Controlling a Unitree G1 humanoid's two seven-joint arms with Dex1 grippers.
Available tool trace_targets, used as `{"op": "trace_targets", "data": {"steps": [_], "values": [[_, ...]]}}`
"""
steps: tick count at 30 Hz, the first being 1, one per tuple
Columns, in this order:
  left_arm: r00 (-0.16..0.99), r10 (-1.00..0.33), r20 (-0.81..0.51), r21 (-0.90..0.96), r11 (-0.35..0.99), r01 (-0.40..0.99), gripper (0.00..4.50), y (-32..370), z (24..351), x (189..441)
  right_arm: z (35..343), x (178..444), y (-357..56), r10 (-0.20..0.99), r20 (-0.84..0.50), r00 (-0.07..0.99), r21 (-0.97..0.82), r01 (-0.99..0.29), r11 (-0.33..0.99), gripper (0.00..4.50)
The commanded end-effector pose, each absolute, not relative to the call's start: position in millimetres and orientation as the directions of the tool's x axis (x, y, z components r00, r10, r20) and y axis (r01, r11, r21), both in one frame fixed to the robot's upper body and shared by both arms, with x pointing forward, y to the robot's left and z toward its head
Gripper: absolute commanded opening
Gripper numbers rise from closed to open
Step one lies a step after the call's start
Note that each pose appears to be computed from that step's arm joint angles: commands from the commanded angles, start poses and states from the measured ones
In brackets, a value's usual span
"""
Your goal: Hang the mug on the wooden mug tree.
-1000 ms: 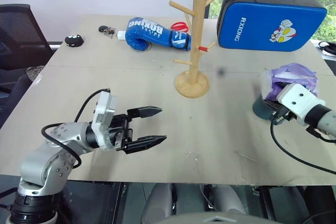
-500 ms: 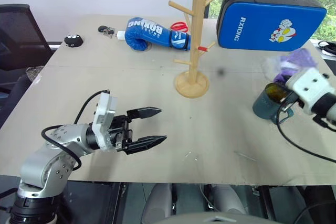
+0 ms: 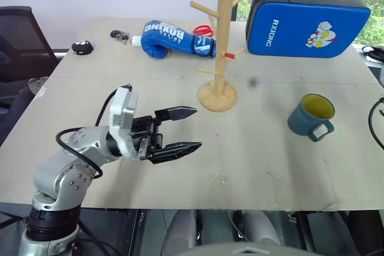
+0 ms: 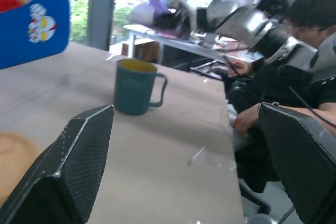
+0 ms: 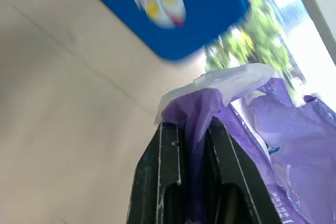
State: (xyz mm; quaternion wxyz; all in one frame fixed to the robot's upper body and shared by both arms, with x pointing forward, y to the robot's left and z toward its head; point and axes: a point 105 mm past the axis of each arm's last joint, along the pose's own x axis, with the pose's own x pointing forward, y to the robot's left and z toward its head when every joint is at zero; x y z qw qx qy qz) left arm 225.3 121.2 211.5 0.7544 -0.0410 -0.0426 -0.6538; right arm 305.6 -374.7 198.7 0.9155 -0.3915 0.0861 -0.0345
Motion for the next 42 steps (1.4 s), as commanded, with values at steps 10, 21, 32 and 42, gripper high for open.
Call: {"op": "trace_targets", "data": {"steps": [10, 21, 32, 42], "values": [[0.072, -0.988, 0.140, 0.016, 0.075, 0.997, 4.50, 110, 227, 216, 148, 304, -361, 0.010, -0.244, 0.970, -0.683, -0.179, 0.709, 3.55], [0.083, -0.996, 0.045, -0.001, 0.083, 0.997, 4.50, 118, 203, 222, 171, 228, -276, 0.235, -0.250, 0.939, -0.205, -0.289, 0.935, 4.41], [0.079, -0.997, 0.022, 0.013, 0.080, 0.997, 4.50, 119, 203, 224, 131, 239, -233, -0.110, -0.195, 0.975, -0.134, 0.084, 0.987, 4.41], [0.096, -0.995, -0.017, 0.008, 0.096, 0.995, 4.50, 123, 200, 220, 112, 250, -254, -0.291, -0.201, 0.935, -0.183, 0.256, 0.949, 4.41]]}}
